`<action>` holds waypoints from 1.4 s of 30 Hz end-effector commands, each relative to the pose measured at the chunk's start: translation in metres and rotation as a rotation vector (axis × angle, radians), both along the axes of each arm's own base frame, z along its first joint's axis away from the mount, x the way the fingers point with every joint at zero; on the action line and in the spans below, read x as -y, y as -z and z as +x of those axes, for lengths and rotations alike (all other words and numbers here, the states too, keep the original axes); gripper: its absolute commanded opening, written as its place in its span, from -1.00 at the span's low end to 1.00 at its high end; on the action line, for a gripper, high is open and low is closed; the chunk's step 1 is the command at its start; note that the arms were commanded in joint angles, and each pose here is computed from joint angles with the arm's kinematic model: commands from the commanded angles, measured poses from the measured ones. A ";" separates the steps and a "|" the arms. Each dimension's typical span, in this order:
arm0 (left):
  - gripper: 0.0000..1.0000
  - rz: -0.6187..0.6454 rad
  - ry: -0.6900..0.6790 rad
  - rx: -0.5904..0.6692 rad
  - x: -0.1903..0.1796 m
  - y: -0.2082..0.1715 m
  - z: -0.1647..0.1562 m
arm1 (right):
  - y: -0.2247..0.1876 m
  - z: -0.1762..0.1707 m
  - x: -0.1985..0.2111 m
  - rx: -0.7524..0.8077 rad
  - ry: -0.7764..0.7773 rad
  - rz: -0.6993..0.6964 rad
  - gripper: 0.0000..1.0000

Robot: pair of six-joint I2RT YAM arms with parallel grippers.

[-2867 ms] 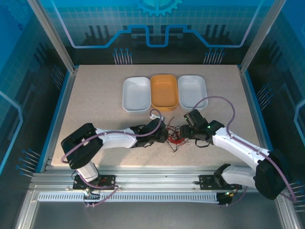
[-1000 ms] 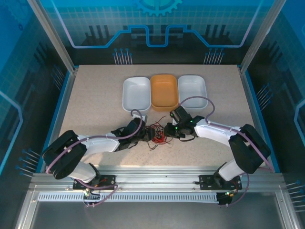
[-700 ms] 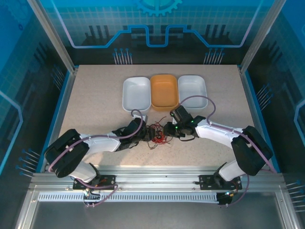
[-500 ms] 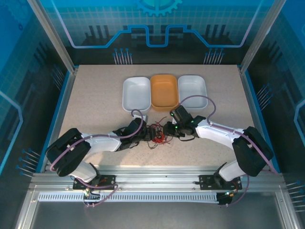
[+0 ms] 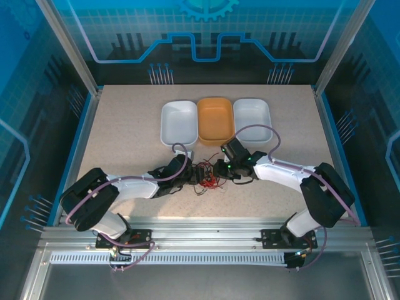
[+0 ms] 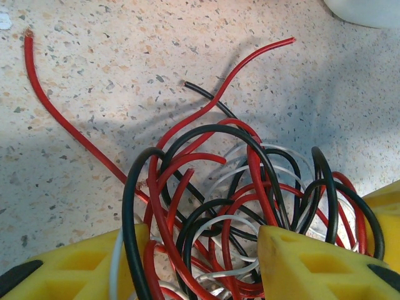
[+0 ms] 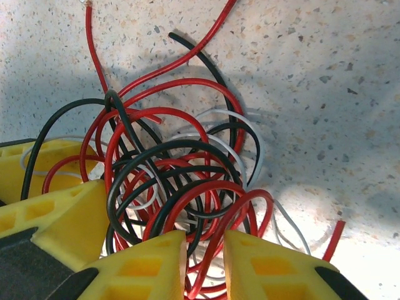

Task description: Untangle the cables

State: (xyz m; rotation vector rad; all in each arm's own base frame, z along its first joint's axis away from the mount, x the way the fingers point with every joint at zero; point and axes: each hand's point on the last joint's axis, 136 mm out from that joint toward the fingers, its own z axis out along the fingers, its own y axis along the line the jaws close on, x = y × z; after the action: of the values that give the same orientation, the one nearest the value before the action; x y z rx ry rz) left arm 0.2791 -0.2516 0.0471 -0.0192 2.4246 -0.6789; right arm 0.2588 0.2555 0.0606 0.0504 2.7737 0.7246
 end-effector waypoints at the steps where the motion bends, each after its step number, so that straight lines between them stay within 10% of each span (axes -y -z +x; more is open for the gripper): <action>1: -0.02 -0.032 -0.002 -0.020 0.002 0.003 -0.003 | -0.002 0.001 -0.013 -0.010 -0.010 0.035 -0.56; 14: -0.30 0.008 -0.100 -0.031 -0.017 0.007 -0.003 | -0.004 0.000 0.002 0.002 0.009 -0.014 -1.00; 32: -0.61 0.080 -0.188 -0.007 -0.044 0.002 -0.004 | -0.120 0.000 0.076 0.300 0.113 -0.050 -1.00; 42: -0.01 0.009 -0.086 0.023 -0.019 -0.020 0.000 | -0.195 0.002 0.048 0.439 0.000 0.083 -1.00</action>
State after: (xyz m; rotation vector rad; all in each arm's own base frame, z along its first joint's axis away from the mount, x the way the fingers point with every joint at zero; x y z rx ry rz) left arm 0.2734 -0.2188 0.0486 -0.1628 2.4230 -0.5588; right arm 0.2648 0.1994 0.2252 0.0034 2.3868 0.6989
